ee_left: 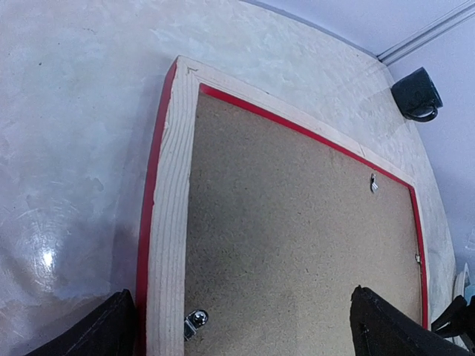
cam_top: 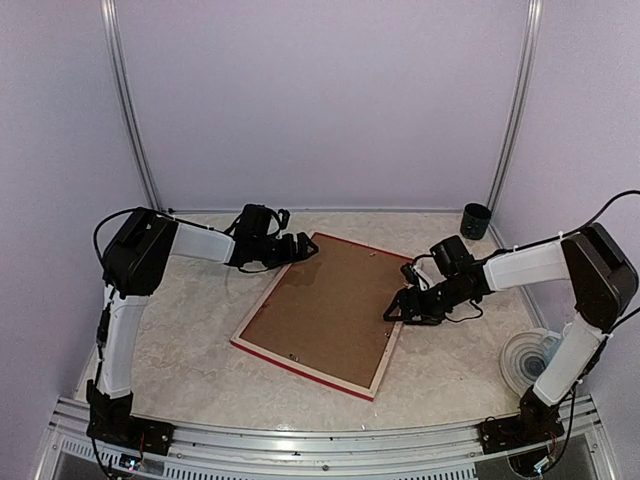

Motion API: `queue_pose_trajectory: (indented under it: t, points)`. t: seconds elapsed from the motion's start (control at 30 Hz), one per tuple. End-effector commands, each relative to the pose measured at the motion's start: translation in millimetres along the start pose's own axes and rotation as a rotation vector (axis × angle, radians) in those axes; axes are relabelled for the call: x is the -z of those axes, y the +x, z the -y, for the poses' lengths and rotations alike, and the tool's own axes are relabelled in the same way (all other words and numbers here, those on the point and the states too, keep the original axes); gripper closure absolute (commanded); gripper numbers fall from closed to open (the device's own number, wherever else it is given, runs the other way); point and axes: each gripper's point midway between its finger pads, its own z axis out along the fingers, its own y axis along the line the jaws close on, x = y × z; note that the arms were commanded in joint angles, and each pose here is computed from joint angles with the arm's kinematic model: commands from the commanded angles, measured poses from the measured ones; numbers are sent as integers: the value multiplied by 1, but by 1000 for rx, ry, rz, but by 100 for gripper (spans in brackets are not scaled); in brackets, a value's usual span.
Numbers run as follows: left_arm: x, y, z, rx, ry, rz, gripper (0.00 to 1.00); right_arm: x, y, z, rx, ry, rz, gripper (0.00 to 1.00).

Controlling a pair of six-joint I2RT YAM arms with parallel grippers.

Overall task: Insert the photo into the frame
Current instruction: Rotate the photo frame at the center of the board.

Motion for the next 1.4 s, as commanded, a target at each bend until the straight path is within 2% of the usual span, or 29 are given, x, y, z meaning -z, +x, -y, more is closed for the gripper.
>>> queue_pose_trajectory:
  t: [0.0,0.2,0.33,0.43,0.67,0.93,1.13,1.37]
  points:
    - [-3,13,2,39,35,-47,1,1,11,-1,-13,27,-19,19]
    - [49,-13,-23,102,-91,61,1,12,-4,4,7,88,13,18]
    - [94,-28,-17,95,-146,133,1,21,-19,23,-24,123,45,17]
    - [114,-13,-20,121,-177,131,1,30,-31,42,-54,149,82,16]
    - [162,17,1,164,-177,158,1,44,-70,72,-129,160,177,10]
    - [194,67,19,151,-191,110,1,43,-114,102,-190,193,241,4]
    - [222,99,23,175,-184,84,1,42,-144,125,-212,223,269,1]
    - [233,128,24,203,-174,41,1,38,-172,137,-199,208,288,1]
